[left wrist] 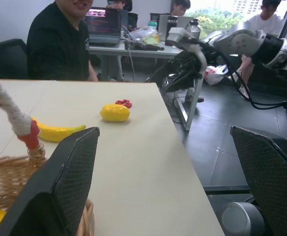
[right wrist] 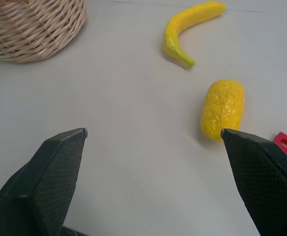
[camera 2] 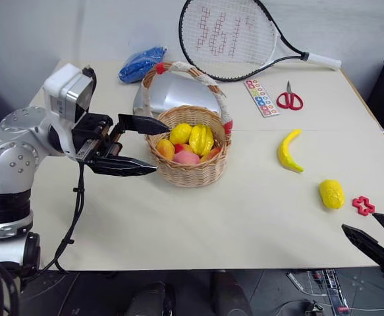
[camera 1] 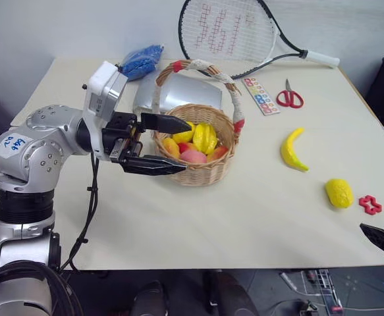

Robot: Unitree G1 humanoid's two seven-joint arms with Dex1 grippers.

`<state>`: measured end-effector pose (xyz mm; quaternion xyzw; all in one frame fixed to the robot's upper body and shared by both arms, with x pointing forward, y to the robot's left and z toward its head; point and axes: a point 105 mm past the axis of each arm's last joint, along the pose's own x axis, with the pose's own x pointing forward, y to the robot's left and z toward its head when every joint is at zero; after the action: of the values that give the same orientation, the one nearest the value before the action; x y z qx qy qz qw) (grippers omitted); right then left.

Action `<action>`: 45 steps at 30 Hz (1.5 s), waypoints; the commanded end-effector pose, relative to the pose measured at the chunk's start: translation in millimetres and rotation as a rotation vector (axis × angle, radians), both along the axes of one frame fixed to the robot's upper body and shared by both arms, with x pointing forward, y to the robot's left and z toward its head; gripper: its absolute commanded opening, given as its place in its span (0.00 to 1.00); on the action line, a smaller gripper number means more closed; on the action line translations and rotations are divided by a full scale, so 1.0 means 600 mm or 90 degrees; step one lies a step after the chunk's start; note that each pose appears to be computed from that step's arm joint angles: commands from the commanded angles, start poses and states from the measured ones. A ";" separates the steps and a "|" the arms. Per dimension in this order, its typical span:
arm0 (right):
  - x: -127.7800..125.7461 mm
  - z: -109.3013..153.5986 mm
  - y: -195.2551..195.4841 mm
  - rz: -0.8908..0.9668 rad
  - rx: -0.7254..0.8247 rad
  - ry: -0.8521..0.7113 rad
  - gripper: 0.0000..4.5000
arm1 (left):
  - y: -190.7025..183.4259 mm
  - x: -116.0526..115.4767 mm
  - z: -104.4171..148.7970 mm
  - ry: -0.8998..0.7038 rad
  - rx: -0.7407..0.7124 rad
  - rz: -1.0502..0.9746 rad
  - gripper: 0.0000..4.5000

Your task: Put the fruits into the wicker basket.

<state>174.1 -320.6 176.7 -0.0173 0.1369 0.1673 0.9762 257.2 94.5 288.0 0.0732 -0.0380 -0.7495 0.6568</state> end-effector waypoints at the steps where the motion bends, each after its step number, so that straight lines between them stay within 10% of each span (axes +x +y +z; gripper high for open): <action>1: 0.043 -0.005 -0.022 -0.026 -0.061 -0.006 1.00 | -0.010 -0.023 0.003 -0.037 0.001 -0.015 0.99; 16: 0.213 -0.090 -0.073 -0.162 -0.107 0.046 1.00 | -0.014 -0.030 -0.006 -0.079 0.009 0.063 0.99; 24: 0.210 -0.070 -0.027 -0.094 -0.039 -0.005 0.50 | -0.005 -0.017 0.002 -0.091 0.009 0.104 1.00; 34: 0.137 0.030 0.306 0.477 0.046 -0.053 0.41 | 0.055 -0.001 -0.006 -0.056 0.016 0.205 1.00; 45: 0.283 0.120 0.485 0.410 0.027 -0.230 0.41 | 0.066 0.002 0.012 -0.085 0.016 0.252 1.00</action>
<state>332.1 -24.7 244.4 -0.0530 -0.0317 0.4987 0.8645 265.5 137.0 282.8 0.1190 -0.0314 -0.5981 0.7919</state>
